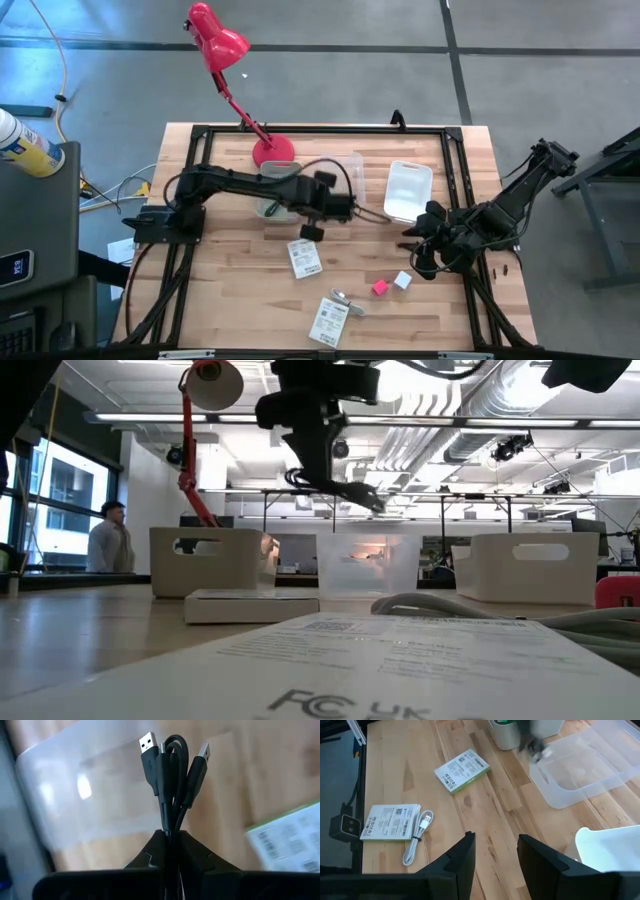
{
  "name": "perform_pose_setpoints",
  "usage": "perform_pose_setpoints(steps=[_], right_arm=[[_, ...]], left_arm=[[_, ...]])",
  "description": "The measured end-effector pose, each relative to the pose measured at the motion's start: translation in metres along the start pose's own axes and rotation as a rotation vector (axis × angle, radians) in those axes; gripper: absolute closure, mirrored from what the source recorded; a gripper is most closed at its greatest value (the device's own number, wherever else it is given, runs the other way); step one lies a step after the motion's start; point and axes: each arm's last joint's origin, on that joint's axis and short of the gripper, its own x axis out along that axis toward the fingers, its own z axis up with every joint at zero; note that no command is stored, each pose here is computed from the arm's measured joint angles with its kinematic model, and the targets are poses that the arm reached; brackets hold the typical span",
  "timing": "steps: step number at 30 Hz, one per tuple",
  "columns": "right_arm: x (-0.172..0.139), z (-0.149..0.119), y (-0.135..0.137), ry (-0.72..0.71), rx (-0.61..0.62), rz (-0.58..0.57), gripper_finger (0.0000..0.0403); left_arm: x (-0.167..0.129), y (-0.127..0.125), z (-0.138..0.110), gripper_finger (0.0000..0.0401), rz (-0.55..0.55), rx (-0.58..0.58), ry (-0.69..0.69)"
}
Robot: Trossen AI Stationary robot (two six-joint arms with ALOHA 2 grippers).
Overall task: Pick and place items into bin
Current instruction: Put the black charger cable into the gray bin
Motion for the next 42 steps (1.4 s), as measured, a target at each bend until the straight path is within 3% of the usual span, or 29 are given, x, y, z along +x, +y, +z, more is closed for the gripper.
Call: perform_pose_setpoints(steps=[14,20,25,31,37,42], right_arm=[[0.0,0.0,0.0,0.002,0.018,-0.002,0.0265],[0.0,0.0,0.0,-0.003,0.017,-0.007,0.0265],[0.0,0.0,-0.001,-0.001,0.007,-0.011,0.0265],[0.0,0.0,-0.002,-0.019,0.001,-0.032,0.0265],[0.001,0.002,-0.003,-0.035,0.014,-0.046,0.0265],[0.003,0.005,-0.005,-0.041,0.037,-0.055,0.0265]], left_arm=[[-0.028,0.052,-0.038,0.0389,0.129,-0.141,0.092],[-0.038,0.052,-0.048,0.0389,0.152,-0.149,0.064],[-0.026,0.039,-0.073,0.0389,0.136,-0.198,0.026],[-0.004,0.036,-0.114,0.0389,0.091,-0.399,-0.093],[0.016,0.041,-0.154,0.0389,0.061,-0.594,-0.086],[0.03,0.043,-0.168,0.0389,0.039,-0.687,-0.078]])
